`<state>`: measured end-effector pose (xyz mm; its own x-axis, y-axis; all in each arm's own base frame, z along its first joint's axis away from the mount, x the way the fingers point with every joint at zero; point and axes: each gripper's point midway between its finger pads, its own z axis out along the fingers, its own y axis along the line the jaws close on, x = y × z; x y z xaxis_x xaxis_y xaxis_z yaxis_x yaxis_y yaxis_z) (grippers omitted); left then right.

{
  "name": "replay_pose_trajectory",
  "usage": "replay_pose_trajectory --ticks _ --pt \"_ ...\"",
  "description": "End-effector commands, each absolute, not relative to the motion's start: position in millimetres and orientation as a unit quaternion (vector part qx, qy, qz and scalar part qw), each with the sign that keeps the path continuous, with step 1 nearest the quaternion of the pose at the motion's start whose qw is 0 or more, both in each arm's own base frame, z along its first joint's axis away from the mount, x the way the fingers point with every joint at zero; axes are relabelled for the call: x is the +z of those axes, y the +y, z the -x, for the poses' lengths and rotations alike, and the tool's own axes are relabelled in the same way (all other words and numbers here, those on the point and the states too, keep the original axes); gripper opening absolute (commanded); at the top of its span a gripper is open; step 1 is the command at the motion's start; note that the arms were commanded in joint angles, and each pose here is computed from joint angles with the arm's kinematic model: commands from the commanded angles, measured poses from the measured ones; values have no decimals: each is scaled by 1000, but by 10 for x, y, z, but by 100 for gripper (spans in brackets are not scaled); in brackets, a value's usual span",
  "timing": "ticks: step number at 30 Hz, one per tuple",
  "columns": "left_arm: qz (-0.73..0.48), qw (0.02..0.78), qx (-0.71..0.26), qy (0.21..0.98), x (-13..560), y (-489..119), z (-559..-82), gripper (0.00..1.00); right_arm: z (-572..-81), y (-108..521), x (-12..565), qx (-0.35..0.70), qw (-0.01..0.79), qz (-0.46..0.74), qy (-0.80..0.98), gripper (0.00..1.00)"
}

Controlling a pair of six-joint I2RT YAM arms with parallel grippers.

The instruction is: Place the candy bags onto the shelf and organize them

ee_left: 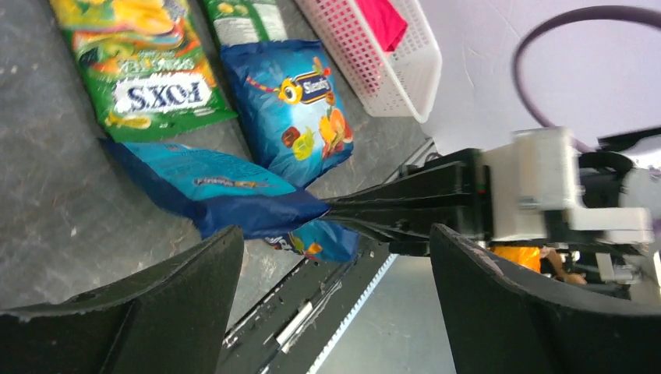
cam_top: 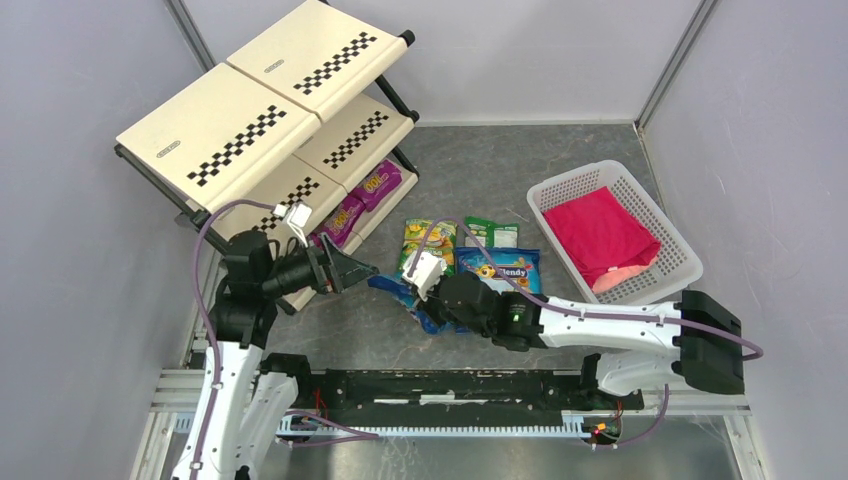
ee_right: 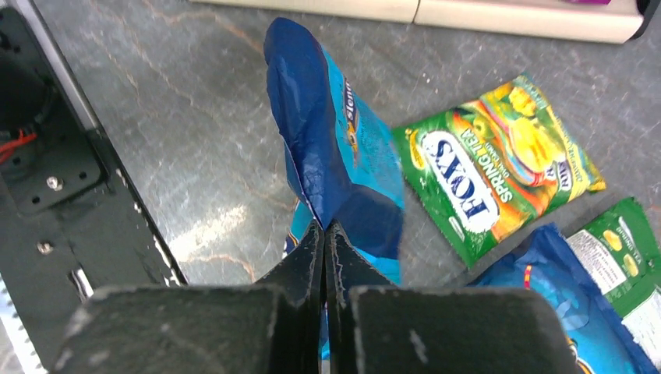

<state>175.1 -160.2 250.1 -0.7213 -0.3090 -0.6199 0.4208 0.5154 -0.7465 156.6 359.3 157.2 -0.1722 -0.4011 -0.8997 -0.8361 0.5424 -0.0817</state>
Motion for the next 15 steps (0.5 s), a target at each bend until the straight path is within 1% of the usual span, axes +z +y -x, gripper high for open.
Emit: replay_pose_trajectory --ticks 1,5,12,15 --pt "73 281 -469 834 2149 -1528 -1687 93 -1703 3949 2355 291 554 370 687 0" --pt "81 267 -449 849 2007 -1490 -1669 92 -1758 4091 2498 294 563 371 677 0" --pt "77 267 -431 858 1900 -1454 -1692 88 -1781 4264 2610 307 567 373 668 0" --pt "67 263 -424 864 1832 -1443 -1660 90 -1820 4266 2614 300 568 374 669 0"
